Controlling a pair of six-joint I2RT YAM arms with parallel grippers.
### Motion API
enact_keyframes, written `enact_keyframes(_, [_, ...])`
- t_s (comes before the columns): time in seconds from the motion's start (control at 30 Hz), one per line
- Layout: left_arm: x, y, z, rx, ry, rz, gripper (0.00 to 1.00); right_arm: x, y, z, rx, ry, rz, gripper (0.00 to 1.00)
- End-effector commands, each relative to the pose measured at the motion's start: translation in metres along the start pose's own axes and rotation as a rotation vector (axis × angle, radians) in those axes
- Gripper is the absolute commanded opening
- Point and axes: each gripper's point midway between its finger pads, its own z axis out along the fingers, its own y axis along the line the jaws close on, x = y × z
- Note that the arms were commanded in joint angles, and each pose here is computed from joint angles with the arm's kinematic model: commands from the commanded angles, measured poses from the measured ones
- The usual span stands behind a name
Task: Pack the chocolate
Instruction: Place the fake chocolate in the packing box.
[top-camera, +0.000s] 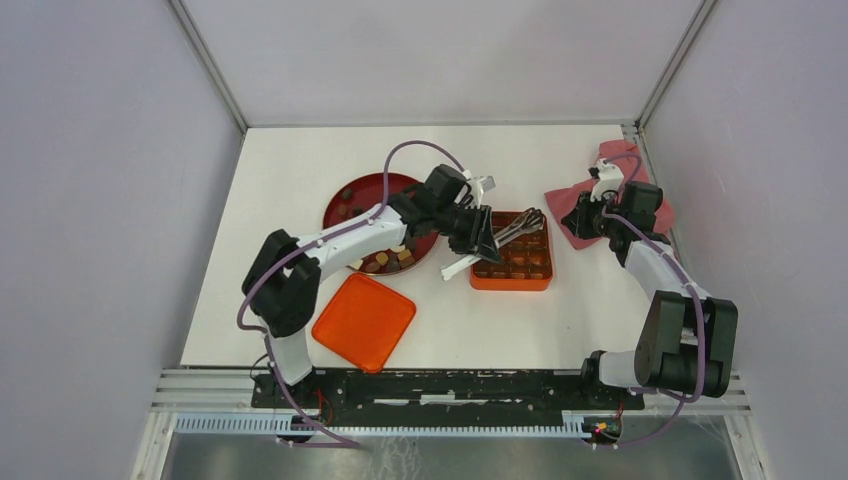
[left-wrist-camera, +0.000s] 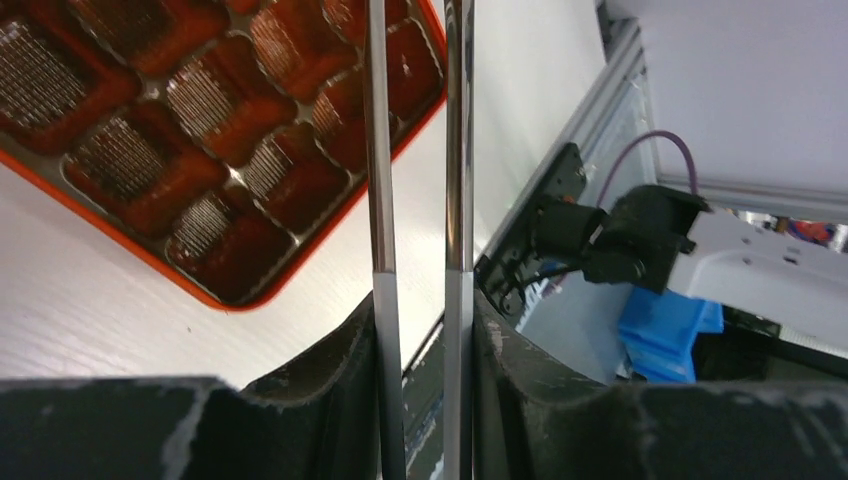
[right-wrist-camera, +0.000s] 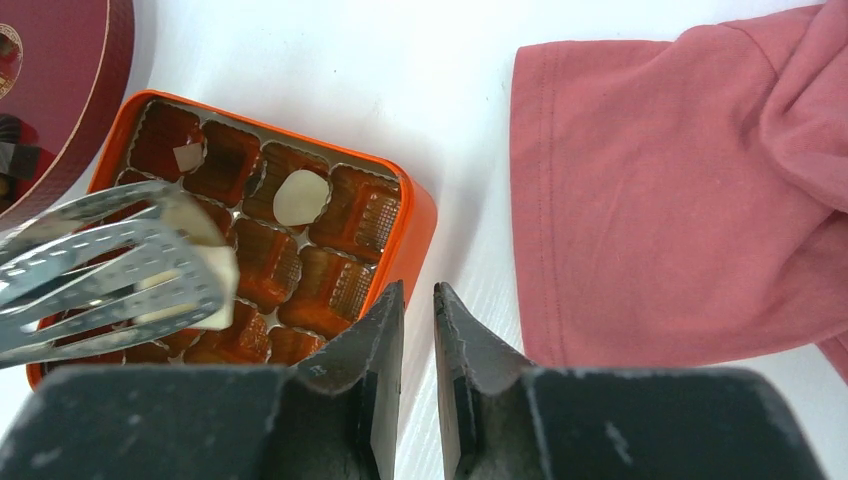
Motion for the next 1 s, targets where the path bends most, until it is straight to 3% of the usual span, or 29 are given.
enact_keyframes(0.0, [-0.024,-0.006,0.013,-0.070,-0.046,0.091,0.02,-0.014,-0.002,-0.005,0.018,-0.046,-0.011,0.23])
enact_keyframes(0.17, [-0.029,0.006,0.024,-0.182,-0.050,0.127,0.02,-0.014,0.000,-0.005,0.008,-0.049,-0.008,0.23])
enact_keyframes(0.63, [-0.027,0.018,0.047,-0.291,-0.007,0.173,0.07,-0.010,0.002,-0.004,-0.006,-0.041,0.000,0.24])
enact_keyframes(0.97, [-0.027,0.019,0.051,-0.323,-0.001,0.189,0.29,-0.008,0.004,-0.004,-0.014,-0.038,0.003,0.24])
